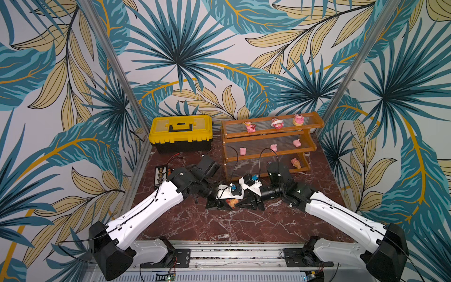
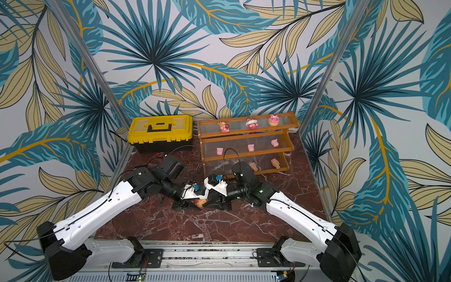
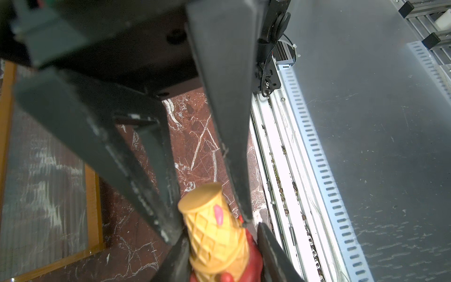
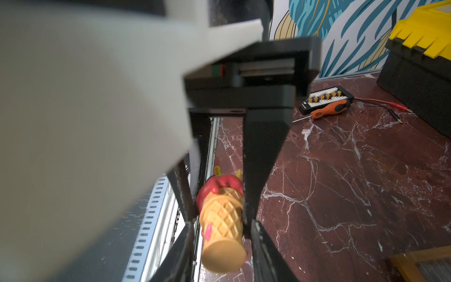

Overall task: Organize plastic toys on shelves
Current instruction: Place the plastic toy on the shelf.

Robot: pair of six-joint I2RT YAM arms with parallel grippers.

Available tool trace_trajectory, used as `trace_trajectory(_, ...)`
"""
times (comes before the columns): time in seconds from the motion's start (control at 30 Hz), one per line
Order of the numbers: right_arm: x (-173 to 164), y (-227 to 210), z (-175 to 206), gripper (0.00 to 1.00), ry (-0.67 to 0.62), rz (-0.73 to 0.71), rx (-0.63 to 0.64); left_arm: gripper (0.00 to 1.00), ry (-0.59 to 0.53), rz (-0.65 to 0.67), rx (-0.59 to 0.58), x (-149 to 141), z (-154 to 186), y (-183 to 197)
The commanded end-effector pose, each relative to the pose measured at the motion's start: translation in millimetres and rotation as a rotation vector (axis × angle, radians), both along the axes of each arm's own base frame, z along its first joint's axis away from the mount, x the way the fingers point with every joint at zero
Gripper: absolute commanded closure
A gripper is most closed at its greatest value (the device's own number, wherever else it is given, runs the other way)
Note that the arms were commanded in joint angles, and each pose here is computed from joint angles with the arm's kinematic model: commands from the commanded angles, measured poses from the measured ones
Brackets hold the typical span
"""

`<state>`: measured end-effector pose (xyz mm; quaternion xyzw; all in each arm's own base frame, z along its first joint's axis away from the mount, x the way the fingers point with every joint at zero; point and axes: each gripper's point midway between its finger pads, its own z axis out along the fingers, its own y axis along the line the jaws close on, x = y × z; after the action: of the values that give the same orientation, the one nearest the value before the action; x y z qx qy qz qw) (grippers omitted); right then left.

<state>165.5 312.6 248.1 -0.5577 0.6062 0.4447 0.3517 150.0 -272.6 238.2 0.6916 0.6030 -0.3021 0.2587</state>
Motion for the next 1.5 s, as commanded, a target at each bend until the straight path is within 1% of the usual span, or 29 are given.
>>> trace_trajectory(0.0, -6, 1, -1, 0.67, -0.004, 0.024, -0.015, 0.74, -0.064, -0.008, -0.061, 4, 25, -5)
trace_trajectory(0.13, -5, 2, 2, 0.79, -0.011, 0.024, -0.006, 0.73, -0.066, -0.005, -0.059, 5, 25, -5)
trace_trajectory(0.2, -6, 1, 1, 0.83, -0.008, 0.022, -0.005, 0.70, -0.069, 0.005, -0.055, 7, 25, -4)
trace_trajectory(0.23, -6, 1, 1, 0.83, -0.007, 0.019, -0.004, 0.66, -0.071, 0.014, -0.057, 8, 26, -5)
trace_trajectory(0.3, -5, -1, -1, 0.86, 0.012, -0.007, -0.004, 0.42, -0.080, 0.054, -0.059, 12, 28, -4)
trace_trajectory(0.33, -1, 0, 4, 0.86, -0.011, -0.027, 0.026, 0.32, -0.088, 0.074, -0.061, 14, 30, -3)
trace_trajectory(0.37, 1, -1, 3, 0.86, -0.008, -0.058, 0.037, 0.22, -0.107, 0.115, -0.066, 19, 34, -1)
trace_trajectory(0.4, 7, -3, 4, 0.87, -0.008, -0.107, 0.055, 0.15, -0.124, 0.161, -0.074, 23, 37, 2)
trace_trajectory(0.47, 20, -10, 4, 0.87, 0.013, -0.227, 0.094, 0.06, -0.166, 0.252, -0.107, 30, 43, 11)
trace_trajectory(0.53, 34, -18, -6, 0.87, 0.082, -0.368, 0.140, 0.00, -0.197, 0.416, -0.174, 45, 51, 26)
trace_trajectory(0.57, 43, -24, -13, 0.87, 0.119, -0.454, 0.167, 0.00, -0.202, 0.552, -0.225, 58, 59, 39)
trace_trajectory(0.6, 53, -31, -20, 0.87, 0.155, -0.546, 0.202, 0.00, -0.181, 0.692, -0.276, 71, 63, 54)
trace_trajectory(0.67, 74, -52, -36, 0.87, 0.222, -0.755, 0.272, 0.00, -0.098, 0.963, -0.395, 91, 68, 87)
trace_trajectory(0.73, 89, -75, -56, 0.87, 0.242, -0.947, 0.315, 0.00, 0.012, 1.196, -0.506, 103, 59, 115)
trace_trajectory(0.77, 97, -87, -62, 0.87, 0.238, -1.048, 0.333, 0.00, 0.072, 1.273, -0.561, 105, 50, 123)
trace_trajectory(0.83, 109, -105, -68, 0.87, 0.204, -1.169, 0.369, 0.00, 0.164, 1.385, -0.650, 107, 33, 134)
trace_trajectory(0.87, 116, -112, -67, 0.87, 0.194, -1.228, 0.405, 0.00, 0.194, 1.422, -0.703, 108, 28, 138)
trace_trajectory(0.9, 121, -117, -64, 0.86, 0.185, -1.262, 0.445, 0.00, 0.222, 1.461, -0.728, 108, 21, 143)
trace_trajectory(0.97, 132, -115, -61, 0.86, 0.170, -1.291, 0.501, 0.00, 0.255, 1.527, -0.772, 106, 9, 153)
trace_trajectory(1.03, 144, -108, -70, 0.86, 0.196, -1.313, 0.505, 0.00, 0.256, 1.544, -0.792, 103, 6, 158)
trace_trajectory(1.13, 163, -105, -87, 0.86, 0.232, -1.393, 0.528, 0.00, 0.225, 1.564, -0.795, 100, 8, 166)
trace_trajectory(1.23, 179, -110, -100, 0.85, 0.235, -1.490, 0.560, 0.00, 0.211, 1.566, -0.789, 96, 10, 170)
trace_trajectory(1.3, 189, -104, -106, 0.84, 0.232, -1.508, 0.560, 0.00, 0.210, 1.561, -0.802, 93, 12, 171)
trace_trajectory(1.37, 198, -94, -115, 0.83, 0.241, -1.502, 0.562, 0.00, 0.220, 1.572, -0.777, 90, 6, 173)
trace_trajectory(1.47, 209, -84, -131, 0.83, 0.285, -1.514, 0.569, 0.00, 0.216, 1.574, -0.776, 86, 6, 175)
